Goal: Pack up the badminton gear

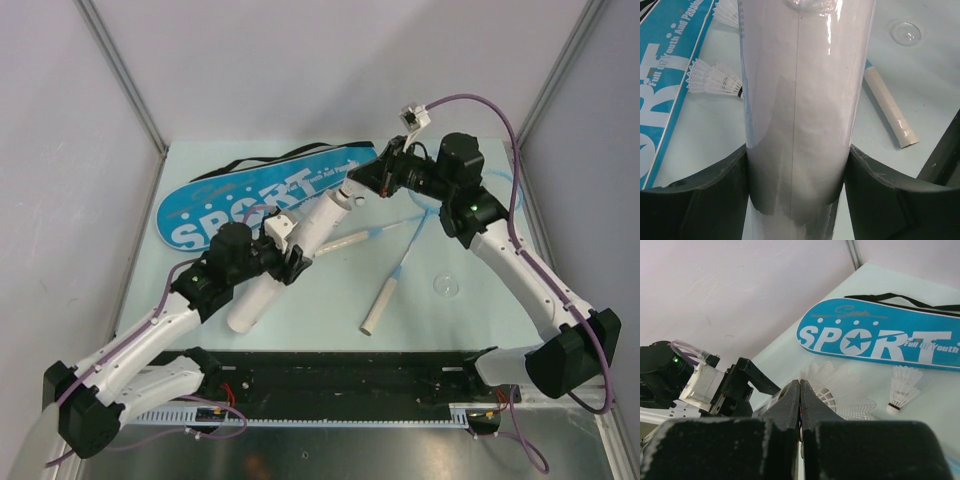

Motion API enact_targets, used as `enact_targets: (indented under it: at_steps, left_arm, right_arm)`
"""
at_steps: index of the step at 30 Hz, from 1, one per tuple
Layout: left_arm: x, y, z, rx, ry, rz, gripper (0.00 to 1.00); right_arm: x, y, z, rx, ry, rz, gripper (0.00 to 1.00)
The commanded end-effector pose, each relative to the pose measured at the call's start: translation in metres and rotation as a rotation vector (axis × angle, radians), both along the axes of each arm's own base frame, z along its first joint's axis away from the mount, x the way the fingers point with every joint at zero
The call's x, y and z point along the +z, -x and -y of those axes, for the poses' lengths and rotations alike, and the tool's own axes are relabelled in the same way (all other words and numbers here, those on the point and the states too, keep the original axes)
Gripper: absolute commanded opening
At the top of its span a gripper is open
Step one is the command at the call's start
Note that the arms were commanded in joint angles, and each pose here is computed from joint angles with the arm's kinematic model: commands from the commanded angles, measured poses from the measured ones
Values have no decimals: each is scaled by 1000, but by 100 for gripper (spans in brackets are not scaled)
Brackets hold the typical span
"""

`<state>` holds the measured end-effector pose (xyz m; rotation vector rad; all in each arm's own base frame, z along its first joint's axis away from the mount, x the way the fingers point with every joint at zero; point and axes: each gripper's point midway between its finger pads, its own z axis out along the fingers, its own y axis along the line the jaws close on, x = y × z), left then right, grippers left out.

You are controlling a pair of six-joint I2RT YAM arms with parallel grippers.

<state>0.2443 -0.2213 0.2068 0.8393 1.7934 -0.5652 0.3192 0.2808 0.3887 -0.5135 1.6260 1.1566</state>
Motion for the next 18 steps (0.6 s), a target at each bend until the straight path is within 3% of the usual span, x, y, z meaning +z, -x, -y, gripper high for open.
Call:
enact_targets:
  at_steps: [1, 10, 11, 14, 18]
  left_arm:
    - [34, 1, 9, -46, 61, 92, 40]
    - [58, 5, 2, -23, 115, 166, 38]
    - [61, 5, 1, -22, 120, 176, 37]
    - [70, 9, 0, -26, 148, 207, 38]
    - [74, 13, -2, -31, 159, 225, 37]
  right_arm:
    - [15, 15, -11, 26, -22, 27, 0]
    - [3, 50, -31, 140, -34, -109, 0]
    - [5, 50, -31, 145, -51, -117, 15]
    - [11, 54, -36, 214, -112, -158, 42]
    - [12, 61, -41, 286, -133, -190, 57]
